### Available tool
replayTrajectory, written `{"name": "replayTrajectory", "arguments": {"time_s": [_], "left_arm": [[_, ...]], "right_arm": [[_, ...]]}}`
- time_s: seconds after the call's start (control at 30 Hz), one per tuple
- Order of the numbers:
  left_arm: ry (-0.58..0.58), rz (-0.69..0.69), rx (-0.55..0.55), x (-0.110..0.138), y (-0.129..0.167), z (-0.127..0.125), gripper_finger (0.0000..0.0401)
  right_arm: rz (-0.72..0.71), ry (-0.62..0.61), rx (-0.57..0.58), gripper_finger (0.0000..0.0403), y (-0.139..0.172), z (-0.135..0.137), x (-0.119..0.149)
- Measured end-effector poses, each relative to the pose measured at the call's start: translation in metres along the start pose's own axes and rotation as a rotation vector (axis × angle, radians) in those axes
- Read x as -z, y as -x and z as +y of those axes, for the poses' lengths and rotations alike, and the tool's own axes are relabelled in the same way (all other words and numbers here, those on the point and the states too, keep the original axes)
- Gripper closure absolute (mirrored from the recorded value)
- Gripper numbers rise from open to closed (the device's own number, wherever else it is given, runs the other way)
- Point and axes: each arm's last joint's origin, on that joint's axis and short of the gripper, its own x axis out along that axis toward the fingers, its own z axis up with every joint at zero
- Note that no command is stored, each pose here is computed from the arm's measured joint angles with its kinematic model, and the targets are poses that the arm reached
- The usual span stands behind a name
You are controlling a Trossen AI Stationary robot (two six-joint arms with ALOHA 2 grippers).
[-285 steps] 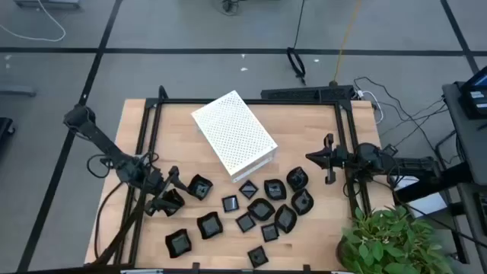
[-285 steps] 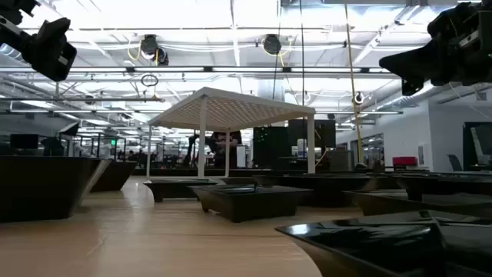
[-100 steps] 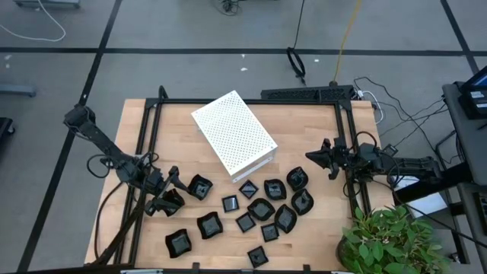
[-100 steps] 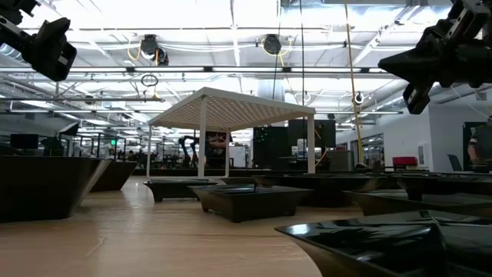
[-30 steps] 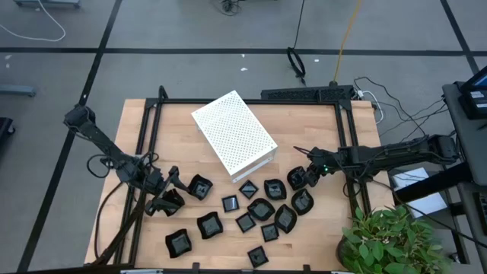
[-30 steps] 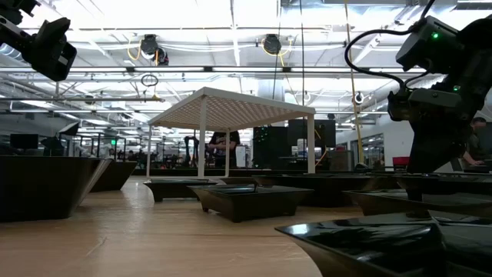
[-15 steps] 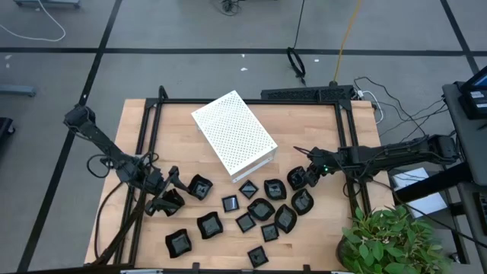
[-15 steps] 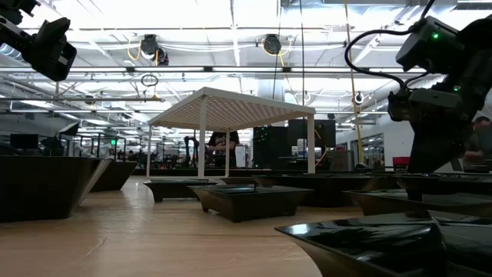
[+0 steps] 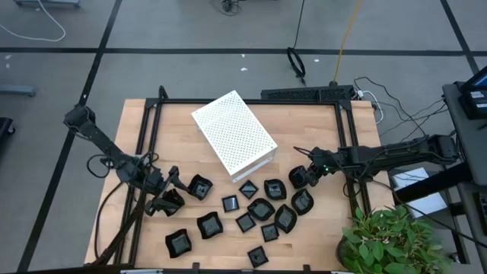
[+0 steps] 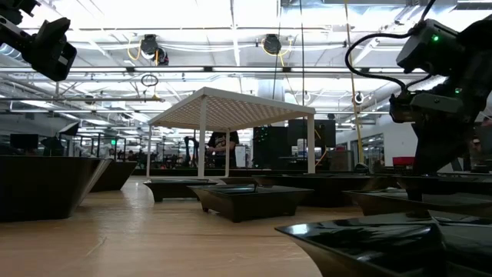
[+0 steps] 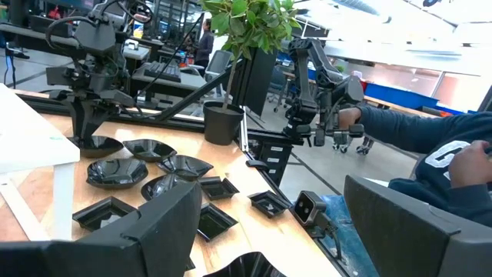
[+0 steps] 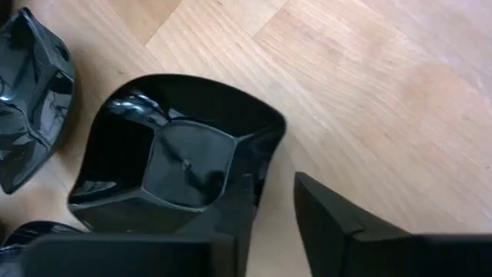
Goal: Pick & Place Mini shaped plates
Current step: Put the leaf-shaped plate on the shelf
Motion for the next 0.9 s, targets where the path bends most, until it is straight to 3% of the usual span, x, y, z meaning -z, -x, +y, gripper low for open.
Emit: {"name": "replayTrajectory", "arguments": {"time_s": [0.23,0.63,0.9], "left_arm": [[0.0,0.001,0.0,0.0,0.0,0.0,0.0077],[0.0,0.0,0.0,0.0,0.0,0.0,0.0077],[0.0,0.0,0.001,0.0,0.0,0.0,0.0077]], "right_arm": [[-0.003,0.025,-0.003,0.0399,0.0,0.0,0.0],[-0.128,0.11,-0.103,0.0403,0.002,0.01,-0.011],[-0.256,0.15,-0.181,0.0403,0.026,0.021,-0.029]]}}
